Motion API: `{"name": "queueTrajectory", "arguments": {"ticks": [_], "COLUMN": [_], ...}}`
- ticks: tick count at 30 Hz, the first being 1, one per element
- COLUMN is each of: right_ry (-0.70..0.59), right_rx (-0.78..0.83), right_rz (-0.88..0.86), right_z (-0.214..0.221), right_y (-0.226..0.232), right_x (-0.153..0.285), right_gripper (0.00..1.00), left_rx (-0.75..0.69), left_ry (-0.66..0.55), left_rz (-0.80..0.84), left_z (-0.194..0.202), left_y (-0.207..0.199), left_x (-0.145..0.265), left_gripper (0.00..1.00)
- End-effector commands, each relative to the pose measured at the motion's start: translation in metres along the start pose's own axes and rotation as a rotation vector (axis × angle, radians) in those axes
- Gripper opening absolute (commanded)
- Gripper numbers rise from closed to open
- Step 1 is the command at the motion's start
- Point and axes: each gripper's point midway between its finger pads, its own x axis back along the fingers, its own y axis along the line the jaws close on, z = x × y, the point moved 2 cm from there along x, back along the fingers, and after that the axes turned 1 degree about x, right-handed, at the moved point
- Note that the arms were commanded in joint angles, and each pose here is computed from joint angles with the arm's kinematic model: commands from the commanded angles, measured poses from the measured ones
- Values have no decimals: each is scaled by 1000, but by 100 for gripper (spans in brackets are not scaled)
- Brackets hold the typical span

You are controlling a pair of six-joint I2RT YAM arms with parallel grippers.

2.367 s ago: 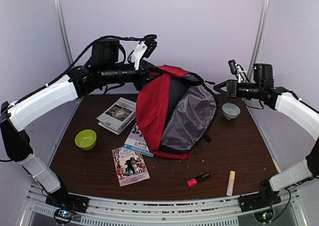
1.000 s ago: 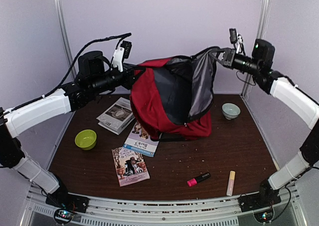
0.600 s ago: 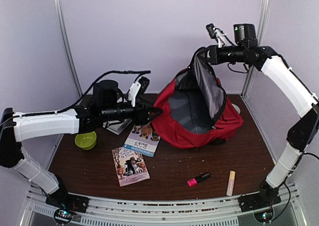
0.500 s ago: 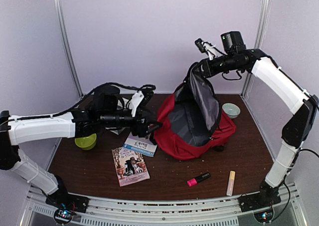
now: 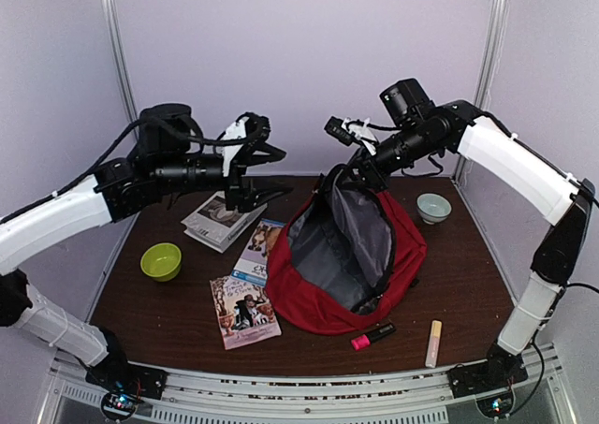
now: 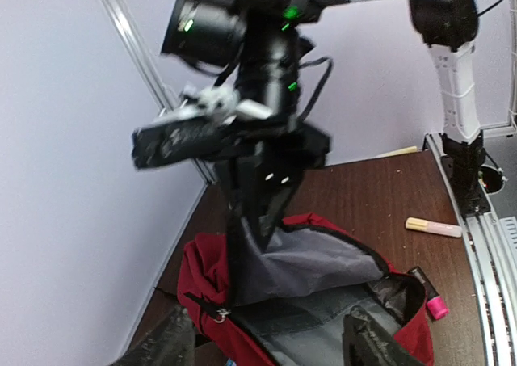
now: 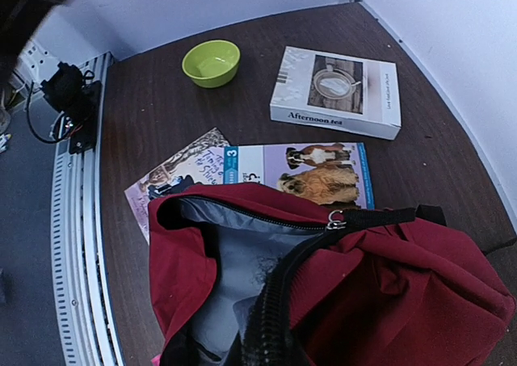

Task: Pack the student bag
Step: Pass from the right arm to the left

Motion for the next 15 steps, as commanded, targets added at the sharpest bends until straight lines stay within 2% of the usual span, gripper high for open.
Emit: {"name": "queueTrajectory", "arguments": {"ticks": [1, 3, 6, 10, 15], "right_ry": [-57, -78, -111, -135, -158], "right_rx": [83, 90, 87, 95, 91], "right_rz": [-48, -68, -84, -93, -67], "right_z": [-9, -10, -11, -11, -16], "right_y": [30, 37, 43, 47, 43], "right_x": [23, 26, 29, 29, 30], "right_gripper": [0, 0, 0, 0, 0], "left_rx": [-82, -168, -206, -113, -84], "left_ry": [64, 36, -30, -71, -111], "left_rz": [56, 118, 204, 170, 269], "left_z": [33, 41, 46, 45, 51], "left_y": [23, 19, 13, 33, 16], "left_x": [-25, -39, -59, -89, -114], "left_gripper": [62, 63, 73, 77, 79]}}
